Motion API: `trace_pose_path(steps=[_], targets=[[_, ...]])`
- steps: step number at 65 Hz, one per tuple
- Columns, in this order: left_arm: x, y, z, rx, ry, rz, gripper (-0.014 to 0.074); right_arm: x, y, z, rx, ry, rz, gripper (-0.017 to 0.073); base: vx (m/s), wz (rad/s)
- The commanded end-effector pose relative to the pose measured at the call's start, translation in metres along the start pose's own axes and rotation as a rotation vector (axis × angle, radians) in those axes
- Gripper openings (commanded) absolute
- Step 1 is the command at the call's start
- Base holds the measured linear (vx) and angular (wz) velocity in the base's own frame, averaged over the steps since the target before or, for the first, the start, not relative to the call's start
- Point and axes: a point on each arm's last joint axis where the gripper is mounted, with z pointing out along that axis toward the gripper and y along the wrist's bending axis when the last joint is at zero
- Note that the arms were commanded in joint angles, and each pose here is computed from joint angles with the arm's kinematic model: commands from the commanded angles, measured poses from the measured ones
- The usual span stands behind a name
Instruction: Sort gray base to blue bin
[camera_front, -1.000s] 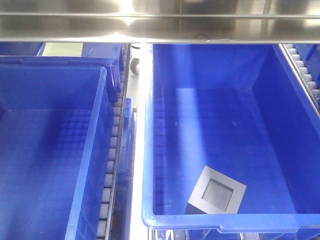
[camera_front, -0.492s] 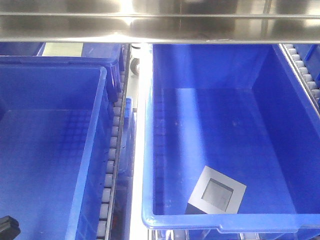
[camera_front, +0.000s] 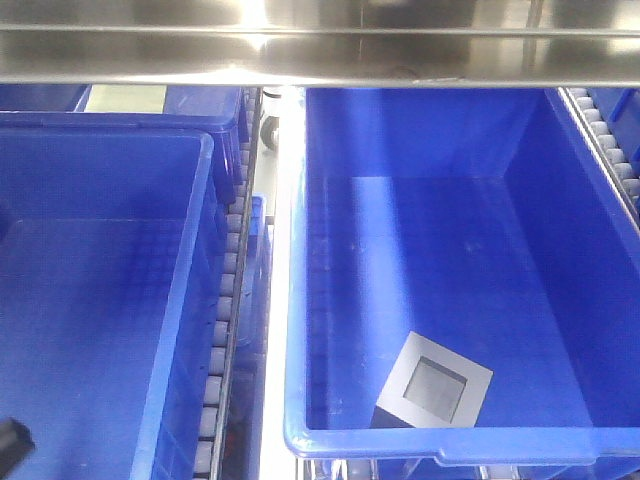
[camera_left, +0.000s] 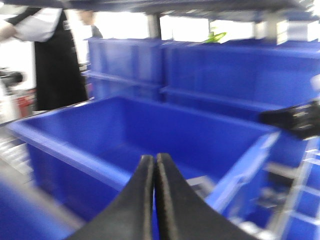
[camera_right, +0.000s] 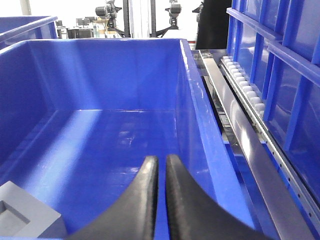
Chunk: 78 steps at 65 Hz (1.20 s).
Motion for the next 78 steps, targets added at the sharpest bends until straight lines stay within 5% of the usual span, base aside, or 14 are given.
trace_pose_path(steps=[1,22,34,53,78], targets=[[-0.011,0.006,-0.004,-0.09,-0.043,0.01,-0.0002,-0.007,0.0,-0.001,0.001,-0.08,-0.013,-0.0004,0.0,0.0],[0.002,0.022,-0.035,-0.633,0.046,0.05,-0.0002,-0.007,0.0,-0.001,0.001,-0.08,-0.013,-0.0004,0.0,0.0],[0.028,0.031,-0.036,-0.809,0.057,0.018,-0.0002,-0.007,0.0,-0.001,0.001,-0.08,-0.013,-0.0004,0.0,0.0],[0.076,0.037,-0.035,-0.843,0.126,-0.011,-0.0002,-0.007,0.0,-0.001,0.001,-0.08,-0.013,-0.0004,0.0,0.0],[0.077,0.037,-0.035,-0.842,0.139,-0.015,-0.0002,-0.007,0.0,-0.001,0.001,-0.08,-0.013,-0.0004,0.0,0.0]])
